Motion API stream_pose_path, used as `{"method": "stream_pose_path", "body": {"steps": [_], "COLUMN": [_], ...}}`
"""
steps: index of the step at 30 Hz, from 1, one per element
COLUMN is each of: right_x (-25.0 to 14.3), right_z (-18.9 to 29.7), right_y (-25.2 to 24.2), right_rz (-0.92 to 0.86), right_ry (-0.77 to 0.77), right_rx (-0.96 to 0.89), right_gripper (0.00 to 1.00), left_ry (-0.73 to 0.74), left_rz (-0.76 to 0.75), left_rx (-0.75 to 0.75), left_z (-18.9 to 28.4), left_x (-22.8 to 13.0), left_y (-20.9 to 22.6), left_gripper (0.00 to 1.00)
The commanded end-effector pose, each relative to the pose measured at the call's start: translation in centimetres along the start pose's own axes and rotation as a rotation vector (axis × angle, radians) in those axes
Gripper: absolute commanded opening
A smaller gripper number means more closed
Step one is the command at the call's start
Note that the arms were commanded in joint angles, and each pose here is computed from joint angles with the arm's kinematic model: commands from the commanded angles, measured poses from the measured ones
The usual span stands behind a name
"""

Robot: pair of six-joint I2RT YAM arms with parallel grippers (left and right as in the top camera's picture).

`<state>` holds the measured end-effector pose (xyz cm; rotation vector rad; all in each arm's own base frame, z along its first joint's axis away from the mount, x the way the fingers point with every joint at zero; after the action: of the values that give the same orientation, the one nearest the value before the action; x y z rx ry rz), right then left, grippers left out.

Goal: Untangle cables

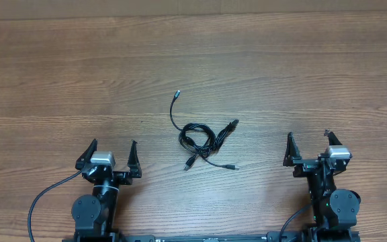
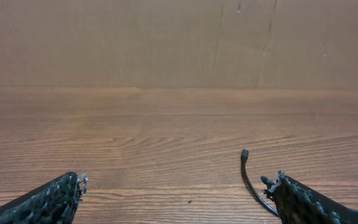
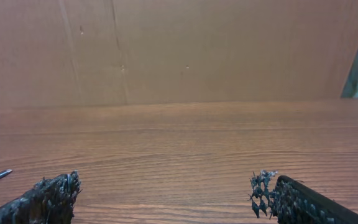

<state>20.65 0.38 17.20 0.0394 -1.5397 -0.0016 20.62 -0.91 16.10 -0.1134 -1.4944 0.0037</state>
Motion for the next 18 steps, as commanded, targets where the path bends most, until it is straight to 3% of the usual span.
{"method": "stream_pose_path", "body": {"steps": [1,18], "right_x": [-0.15,-0.15], "right_z": [0.00,0.00], "right_y": [0.00,0.00], "right_rz": [0.005,0.005], "right_ry": [-0.006,-0.006], "right_rx": [0.002,0.002], "right_gripper": [1.00,1.00], "left_ry": [-0.001,0.000], "left_rz": [0.021,0.021], "left_rx": [0.012,-0.018], "left_z": [0.02,0.02], "left_x": [-0.09,-0.09], "left_y": [0.20,-0.19], "left_gripper": [1.00,1.00]}}
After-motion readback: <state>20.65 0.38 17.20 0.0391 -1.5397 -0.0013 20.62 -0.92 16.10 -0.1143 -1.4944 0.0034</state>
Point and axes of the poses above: each gripper's point midway between its finger pads, its own z axis back along the fingers, its own y axis along the line the jaws close on, x = y × z, the point moved 4 cm from there along z, back along the fingers, and after that the axes turned 1 degree about z, right-handed, at the moved point
